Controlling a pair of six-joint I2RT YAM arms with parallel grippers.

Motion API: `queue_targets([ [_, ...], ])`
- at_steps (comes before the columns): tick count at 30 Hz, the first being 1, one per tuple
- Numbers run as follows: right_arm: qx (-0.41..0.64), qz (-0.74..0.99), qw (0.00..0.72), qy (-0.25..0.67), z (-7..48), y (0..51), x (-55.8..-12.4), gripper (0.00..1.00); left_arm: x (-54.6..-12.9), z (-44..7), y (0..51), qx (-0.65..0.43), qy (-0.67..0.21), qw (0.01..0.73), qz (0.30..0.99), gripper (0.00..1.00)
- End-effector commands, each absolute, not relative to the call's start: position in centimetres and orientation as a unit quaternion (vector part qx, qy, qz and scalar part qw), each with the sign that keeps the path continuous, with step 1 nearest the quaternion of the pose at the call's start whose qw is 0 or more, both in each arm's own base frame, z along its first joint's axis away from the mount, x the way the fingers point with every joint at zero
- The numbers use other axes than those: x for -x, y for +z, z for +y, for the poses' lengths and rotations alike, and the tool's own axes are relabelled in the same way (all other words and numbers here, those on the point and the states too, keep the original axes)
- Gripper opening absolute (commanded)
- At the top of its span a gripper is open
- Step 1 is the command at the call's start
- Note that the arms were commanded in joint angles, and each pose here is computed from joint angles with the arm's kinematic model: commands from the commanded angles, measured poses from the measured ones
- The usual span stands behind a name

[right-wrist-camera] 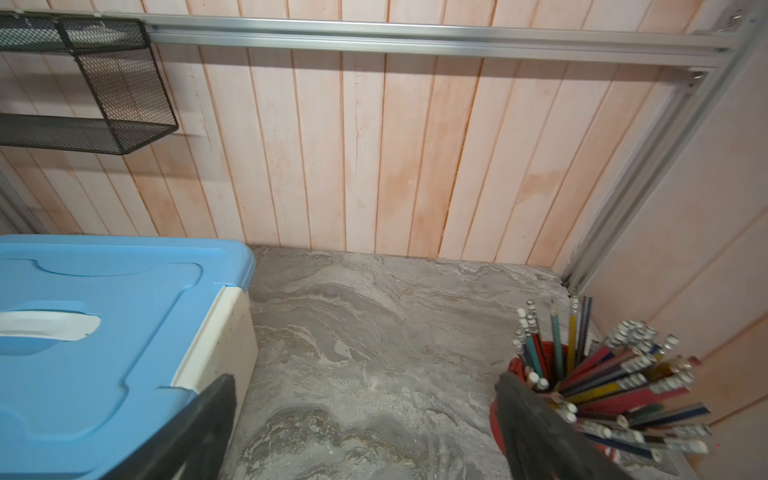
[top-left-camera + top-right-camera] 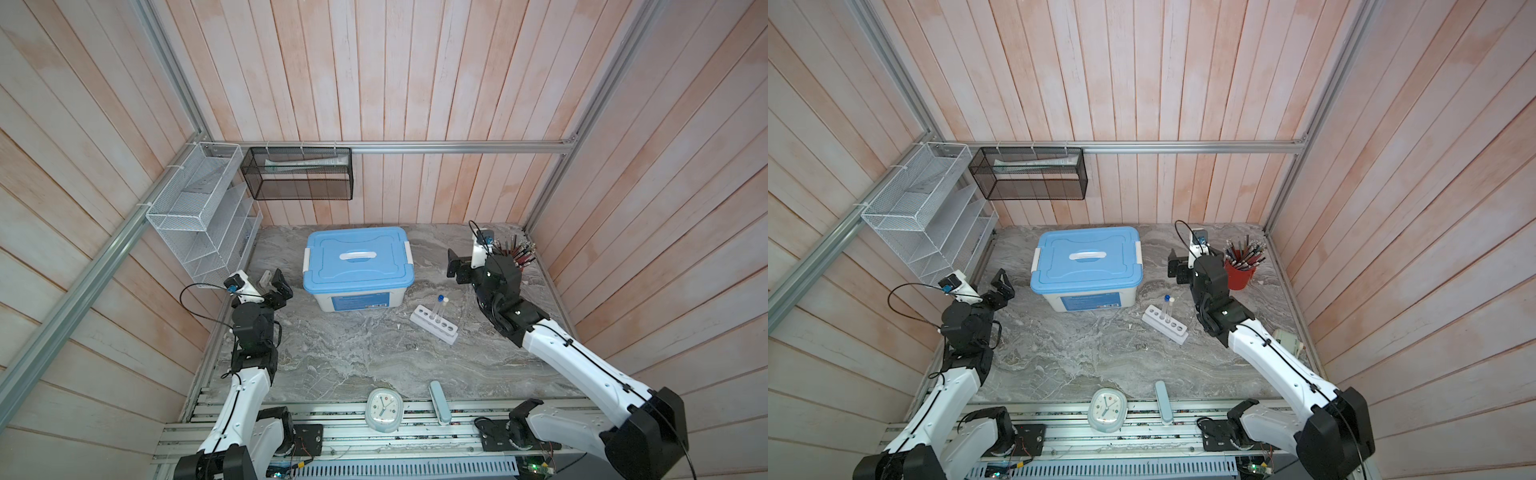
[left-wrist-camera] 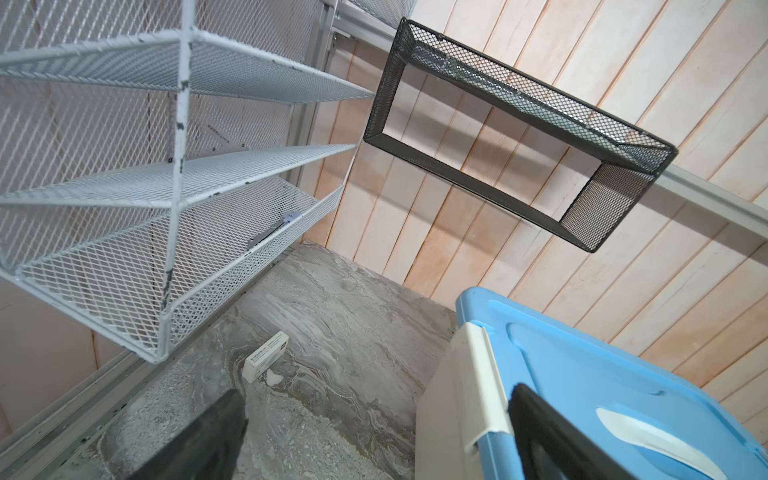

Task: Organize the chemistry lab equipment

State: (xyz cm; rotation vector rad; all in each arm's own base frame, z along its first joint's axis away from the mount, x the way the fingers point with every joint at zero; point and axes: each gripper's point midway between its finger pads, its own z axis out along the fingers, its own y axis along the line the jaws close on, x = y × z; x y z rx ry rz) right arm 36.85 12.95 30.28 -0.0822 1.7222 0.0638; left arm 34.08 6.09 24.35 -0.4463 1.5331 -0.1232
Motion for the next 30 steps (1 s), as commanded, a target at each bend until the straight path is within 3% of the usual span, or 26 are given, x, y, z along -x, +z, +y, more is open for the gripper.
queue_targets([
  [1,-0.008,0.737,0.676,-0.008,9.8,30.2,-36.1,0.98,-33.4,6.3,24.0,0.203,-0.051,0.708,0.675,1.0],
  [12,-0.082,0.704,0.705,-0.041,2.7,23.3,-32.4,0.98,-33.1,4.7,20.2,0.152,-0.055,0.704,0.692,1.0],
  [30,-0.098,0.727,0.678,-0.049,-0.7,16.8,-33.3,0.98,-36.1,1.4,15.3,0.058,-0.042,0.664,0.744,1.0],
])
